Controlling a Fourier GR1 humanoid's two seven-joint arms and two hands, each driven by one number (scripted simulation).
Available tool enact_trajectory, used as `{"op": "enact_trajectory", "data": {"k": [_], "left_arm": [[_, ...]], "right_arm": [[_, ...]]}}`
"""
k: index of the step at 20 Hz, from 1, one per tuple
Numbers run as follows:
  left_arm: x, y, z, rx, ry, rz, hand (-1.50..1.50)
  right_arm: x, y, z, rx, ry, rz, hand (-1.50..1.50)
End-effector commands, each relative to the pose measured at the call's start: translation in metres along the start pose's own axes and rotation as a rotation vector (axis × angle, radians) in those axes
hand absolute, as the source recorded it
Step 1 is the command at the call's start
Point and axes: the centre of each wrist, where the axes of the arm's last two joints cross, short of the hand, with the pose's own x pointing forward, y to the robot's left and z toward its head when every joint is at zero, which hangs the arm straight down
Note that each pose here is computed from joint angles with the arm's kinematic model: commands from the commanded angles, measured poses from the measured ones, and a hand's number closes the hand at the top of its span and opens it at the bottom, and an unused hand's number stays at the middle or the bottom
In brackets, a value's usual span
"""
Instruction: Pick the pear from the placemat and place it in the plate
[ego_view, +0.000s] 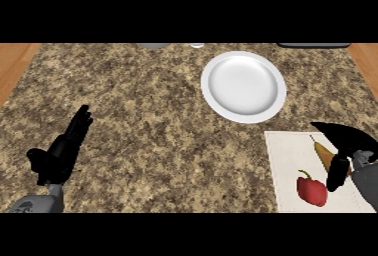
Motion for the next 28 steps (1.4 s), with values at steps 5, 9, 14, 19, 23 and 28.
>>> {"op": "enact_trajectory", "data": {"k": [5,9,14,19,23,28], "left_arm": [[0.018,0.013,0.008,0.019,-0.008,-0.024,0.00],[-0.008,-0.006,0.007,-0.003,-0.016,0.001,0.00],[0.001,0.031,0.012,-0.007,-0.001,-0.012,0.00],[-0.004,0.003,-0.004,-0.004,-0.015,0.002,0.00],[-0.004,-0.007,0.001,0.004,-0.012,-0.003,0.00],[-0.006,0.011,0.010,0.050,0.014,0.001,0.00]], "right_arm": [[-0.013,0.001,-0.028,-0.009,0.046,0.035,-1.50],[-0.015,0.030,-0.033,0.081,-0.007,0.012,1.50],[-0.007,0.042,-0.034,0.064,-0.065,0.046,1.50],[-0.027,0.035,-0.041,0.022,-0.111,0.044,1.50],[-0.022,0.029,-0.029,-0.148,-0.181,0.111,1.50],[-0.072,0.025,-0.023,-0.509,-0.058,-0.258,1.50]]}}
